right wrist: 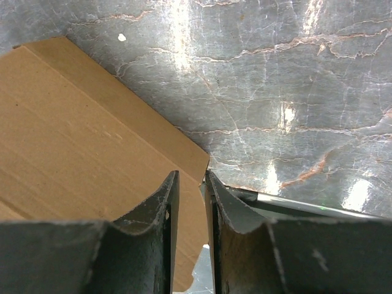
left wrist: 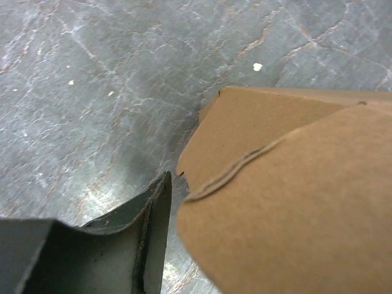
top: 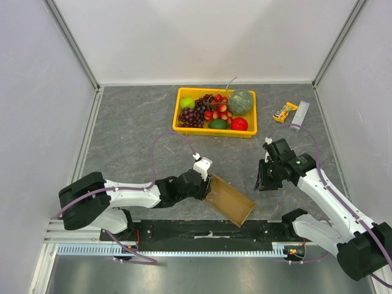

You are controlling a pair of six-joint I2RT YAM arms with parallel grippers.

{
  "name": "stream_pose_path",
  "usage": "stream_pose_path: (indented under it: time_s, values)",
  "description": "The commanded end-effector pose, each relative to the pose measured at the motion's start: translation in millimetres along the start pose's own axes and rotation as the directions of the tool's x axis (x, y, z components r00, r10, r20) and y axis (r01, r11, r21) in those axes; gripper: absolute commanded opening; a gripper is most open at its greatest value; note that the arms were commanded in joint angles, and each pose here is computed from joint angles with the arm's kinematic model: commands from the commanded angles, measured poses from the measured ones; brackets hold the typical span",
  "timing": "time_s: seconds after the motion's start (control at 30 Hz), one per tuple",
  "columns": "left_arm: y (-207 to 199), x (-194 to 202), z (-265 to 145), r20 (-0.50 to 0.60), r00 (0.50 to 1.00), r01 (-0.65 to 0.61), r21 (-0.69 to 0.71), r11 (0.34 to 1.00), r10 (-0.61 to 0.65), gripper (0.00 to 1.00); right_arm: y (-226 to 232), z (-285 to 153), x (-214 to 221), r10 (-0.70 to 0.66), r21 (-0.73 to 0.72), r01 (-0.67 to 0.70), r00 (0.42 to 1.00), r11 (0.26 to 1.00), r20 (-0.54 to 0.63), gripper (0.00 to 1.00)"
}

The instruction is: Fold the paper box

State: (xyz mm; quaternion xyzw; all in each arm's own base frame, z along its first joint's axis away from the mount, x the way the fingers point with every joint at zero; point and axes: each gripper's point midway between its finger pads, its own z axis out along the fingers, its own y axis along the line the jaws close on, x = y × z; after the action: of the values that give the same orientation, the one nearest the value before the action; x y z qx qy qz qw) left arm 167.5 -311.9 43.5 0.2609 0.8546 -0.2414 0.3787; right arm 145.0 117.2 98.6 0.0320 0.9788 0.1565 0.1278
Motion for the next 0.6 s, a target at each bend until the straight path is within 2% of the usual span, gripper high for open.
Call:
stream_pose_path:
  time_s: [0.0,0.2,0.4,0.57]
  values:
    - [9.5,-23.2,-4.2,0.078,0.996,0.054,-0.092,0.994,-0.047,0.44,7.3,-4.7,-9.2,-0.011,-0.033,0.013,0.999,0.999,0.046,0.3]
    - [40.5,-21.5,-14.6,0.105,0.99,0.12,-0.259,0.958,-0.095,0.43,9.0,-6.3,-12.1,-0.008,-0.038,0.01,0.998,0.999,0.055,0.3]
    - [73.9,-17.2,-33.3,0.161,0.974,0.215,-0.421,0.881,-0.161,0.43,10.9,-7.7,-14.7,-0.005,-0.042,0.008,0.998,0.999,0.063,0.29]
    - [92.3,-10.5,-44.4,0.189,0.959,0.281,-0.505,0.816,-0.213,0.43,13.4,-8.6,-16.4,-0.009,-0.049,0.012,0.998,0.999,0.066,0.3]
